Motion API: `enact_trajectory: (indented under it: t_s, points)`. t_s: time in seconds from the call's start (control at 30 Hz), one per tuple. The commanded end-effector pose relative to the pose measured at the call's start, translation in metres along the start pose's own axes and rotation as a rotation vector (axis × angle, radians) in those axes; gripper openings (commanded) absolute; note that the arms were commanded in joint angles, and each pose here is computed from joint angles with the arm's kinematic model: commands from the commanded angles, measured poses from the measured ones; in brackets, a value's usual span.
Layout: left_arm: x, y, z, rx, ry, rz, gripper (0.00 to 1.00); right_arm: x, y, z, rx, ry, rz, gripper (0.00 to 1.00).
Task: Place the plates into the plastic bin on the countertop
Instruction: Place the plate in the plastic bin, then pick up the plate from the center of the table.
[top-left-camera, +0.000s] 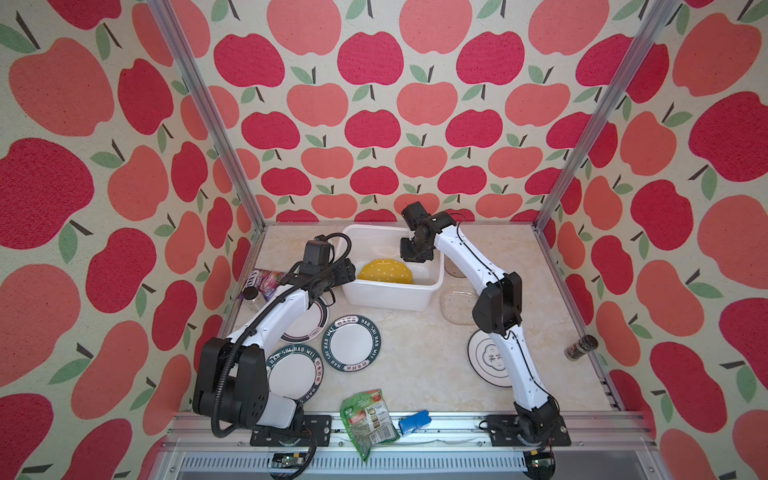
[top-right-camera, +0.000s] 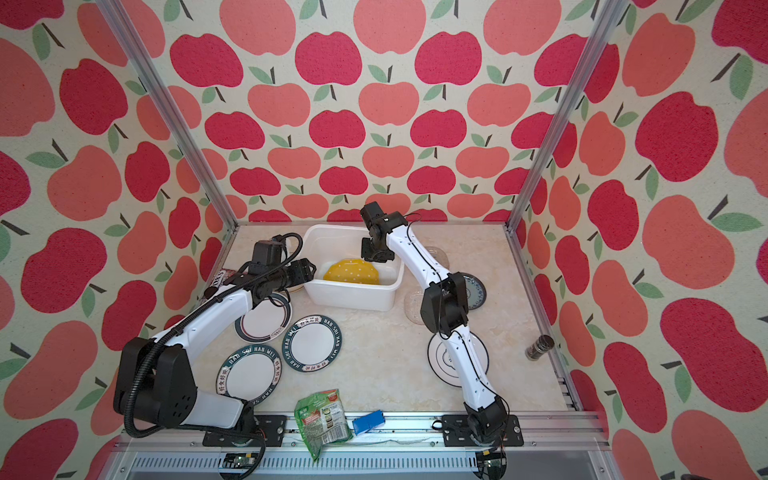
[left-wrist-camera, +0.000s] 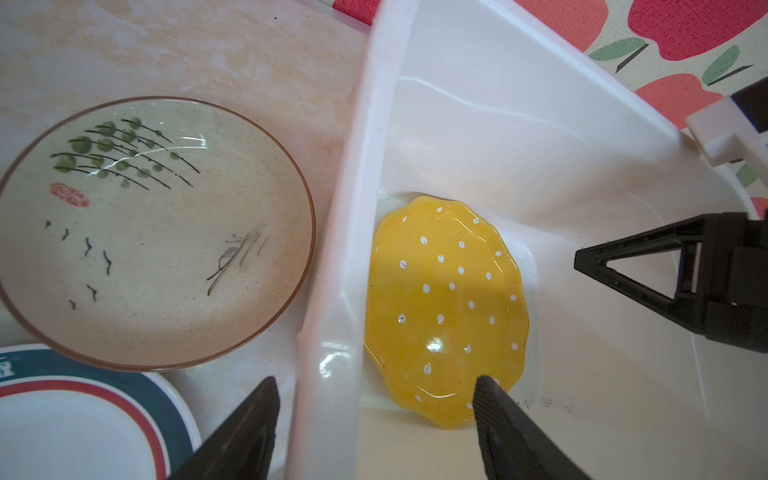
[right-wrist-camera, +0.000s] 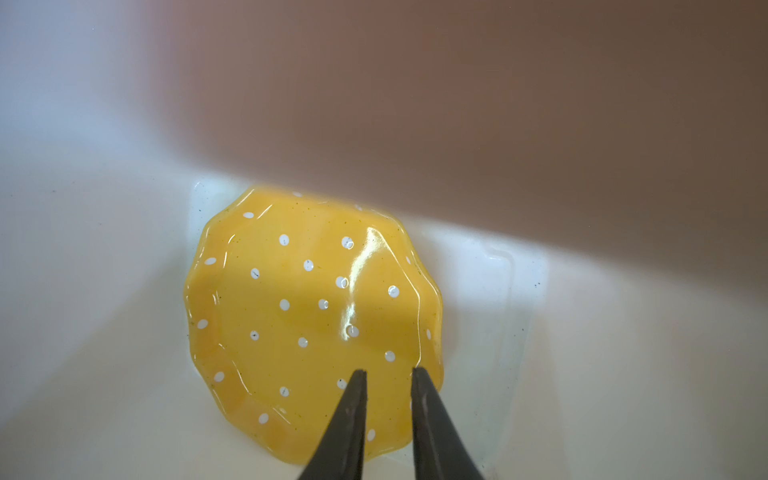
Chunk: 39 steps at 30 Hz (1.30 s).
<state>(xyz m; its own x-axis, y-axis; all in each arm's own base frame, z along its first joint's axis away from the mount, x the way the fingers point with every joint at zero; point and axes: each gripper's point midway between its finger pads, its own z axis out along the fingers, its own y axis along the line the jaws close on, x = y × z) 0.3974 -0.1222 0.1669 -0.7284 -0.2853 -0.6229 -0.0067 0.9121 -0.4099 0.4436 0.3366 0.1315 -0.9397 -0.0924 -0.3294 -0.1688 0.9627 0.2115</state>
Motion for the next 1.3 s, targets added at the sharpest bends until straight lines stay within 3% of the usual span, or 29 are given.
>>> enact_trajectory:
  t_s: [0.0, 0.27, 0.53, 0.7, 0.93, 1.27]
  points:
    - [-0.004, -0.003, -0.009, -0.003, -0.037, 0.031, 0.81, -0.01, -0.002, -0.04, -0.002, -0.071, -0.036, 0.25]
    - [-0.029, -0.024, -0.021, 0.028, -0.101, 0.099, 0.91, -0.059, 0.016, -0.176, -0.21, -0.404, -0.132, 0.4]
    - [-0.051, -0.034, -0.055, -0.003, -0.155, 0.152, 0.99, -0.016, -0.008, -0.242, -0.239, -0.501, -0.15, 0.49]
    - [-0.046, -0.032, -0.085, -0.024, -0.146, 0.174, 0.99, 0.04, -0.04, -0.24, -0.235, -0.489, -0.113, 0.53]
    - [-0.013, -0.023, -0.117, -0.057, -0.057, 0.151, 0.99, 0.105, -0.07, -0.217, -0.225, -0.43, -0.036, 0.53]
    - [0.06, -0.003, -0.103, -0.121, 0.101, 0.089, 1.0, 0.166, -0.086, -0.16, -0.216, -0.251, 0.026, 0.53]
